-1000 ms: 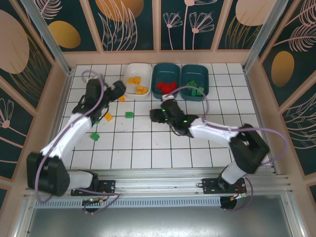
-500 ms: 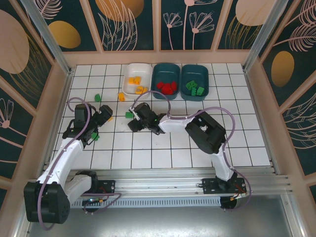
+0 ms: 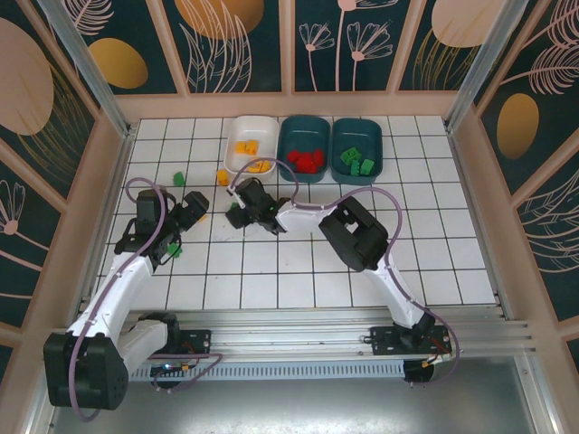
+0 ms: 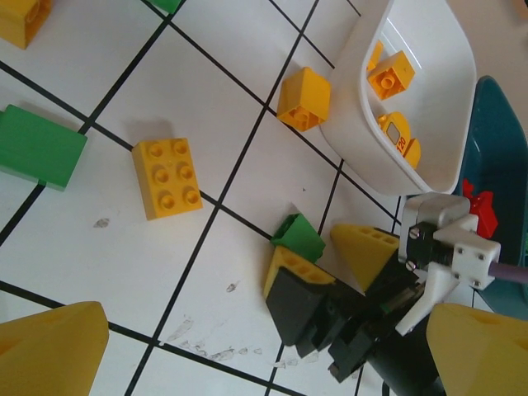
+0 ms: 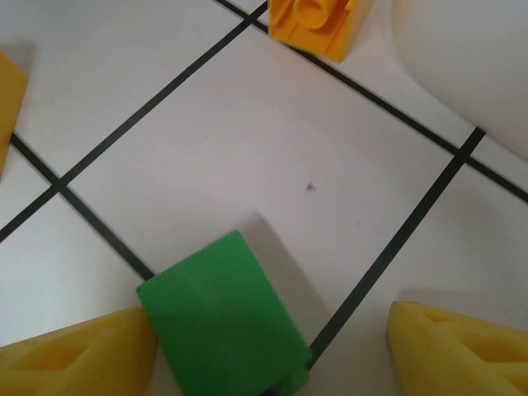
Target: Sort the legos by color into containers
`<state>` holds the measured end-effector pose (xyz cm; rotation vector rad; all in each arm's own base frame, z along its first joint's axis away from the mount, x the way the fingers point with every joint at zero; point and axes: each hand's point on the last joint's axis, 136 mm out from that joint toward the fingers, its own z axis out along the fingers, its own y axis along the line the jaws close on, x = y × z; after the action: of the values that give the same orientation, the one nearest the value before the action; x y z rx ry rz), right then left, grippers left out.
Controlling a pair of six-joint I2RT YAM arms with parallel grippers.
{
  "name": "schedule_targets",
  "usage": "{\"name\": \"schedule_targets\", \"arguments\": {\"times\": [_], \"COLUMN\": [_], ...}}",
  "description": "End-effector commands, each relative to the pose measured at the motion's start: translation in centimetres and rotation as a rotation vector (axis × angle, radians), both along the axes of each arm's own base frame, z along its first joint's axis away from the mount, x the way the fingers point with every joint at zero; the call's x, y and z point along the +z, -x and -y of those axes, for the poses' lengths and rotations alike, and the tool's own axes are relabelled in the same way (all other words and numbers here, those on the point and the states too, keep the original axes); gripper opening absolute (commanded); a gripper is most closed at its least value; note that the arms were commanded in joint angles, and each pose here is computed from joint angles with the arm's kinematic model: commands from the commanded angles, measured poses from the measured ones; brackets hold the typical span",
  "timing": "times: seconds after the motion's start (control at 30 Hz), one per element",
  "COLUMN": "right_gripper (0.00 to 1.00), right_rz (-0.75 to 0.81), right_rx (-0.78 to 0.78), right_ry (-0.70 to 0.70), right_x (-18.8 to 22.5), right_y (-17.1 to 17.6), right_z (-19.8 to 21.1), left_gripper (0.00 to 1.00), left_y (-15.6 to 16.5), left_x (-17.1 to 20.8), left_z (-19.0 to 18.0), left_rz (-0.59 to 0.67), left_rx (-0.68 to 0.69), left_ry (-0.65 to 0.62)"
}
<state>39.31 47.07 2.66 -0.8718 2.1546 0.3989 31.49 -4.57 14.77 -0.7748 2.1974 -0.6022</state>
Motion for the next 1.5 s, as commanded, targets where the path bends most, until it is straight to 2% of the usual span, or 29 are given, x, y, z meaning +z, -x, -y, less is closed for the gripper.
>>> {"name": "schedule_targets", "arguments": {"times": [0.0,0.17,0.47,0.6,0.87,0.97,1.1,1.23,1.3,1.47], "right_gripper": [0.73,0.66,0.37,0.29,0.27,0.27,0.27,0.28,0.28,0.29], "right_rz": [-0.022,-0.059,-0.095,-0.06,0.019,0.023,0.054,0.001,-0.05,-0.127], "right_rx": [-0.035,-0.031,-0.047,-0.077,-0.109,-0.18,-0.336,-0.589,-0.677,-0.761], "right_ry": [0.055,0.017,-0.065,-0.129,-0.266,-0.302,-0.309,-0.273,-0.278,-0.259], "right_x": [-2.1,-2.1,0.3,3.8,12.8,15.1,16.8,14.3,12.8,10.3], "right_y": [-1.5,-2.4,-0.4,-0.4,-0.9,-2.4,-5.3,-9.2,-10.5,-12.8], "right_z": [1.7,1.7,1.9,2.1,4.1,8.1,16.9,28.0,32.1,37.3], "left_gripper": [0.99,0.98,0.99,0.98,0.99,0.98,0.98,0.99,0.99,0.98], "left_y": [-0.8,-1.2,-1.4,-1.4,0.2,0.7,1.1,1.3,1.4,2.2], "left_x": [1.9,2.1,2.1,2.3,1.6,1.1,0.4,-0.7,-1.3,-3.2], "left_z": [0.1,0.4,0.5,0.5,-2.3,-2.7,-3.1,-2.9,-2.9,-4.0], "left_rz": [0.057,0.059,0.062,0.061,0.003,-0.013,-0.038,-0.054,-0.064,-0.118], "left_rx": [-0.011,-0.019,-0.027,-0.024,0.125,0.152,0.184,0.182,0.19,0.254], "left_ry": [0.005,0.012,0.019,0.019,-0.048,-0.054,-0.053,-0.039,-0.03,-0.055]}}
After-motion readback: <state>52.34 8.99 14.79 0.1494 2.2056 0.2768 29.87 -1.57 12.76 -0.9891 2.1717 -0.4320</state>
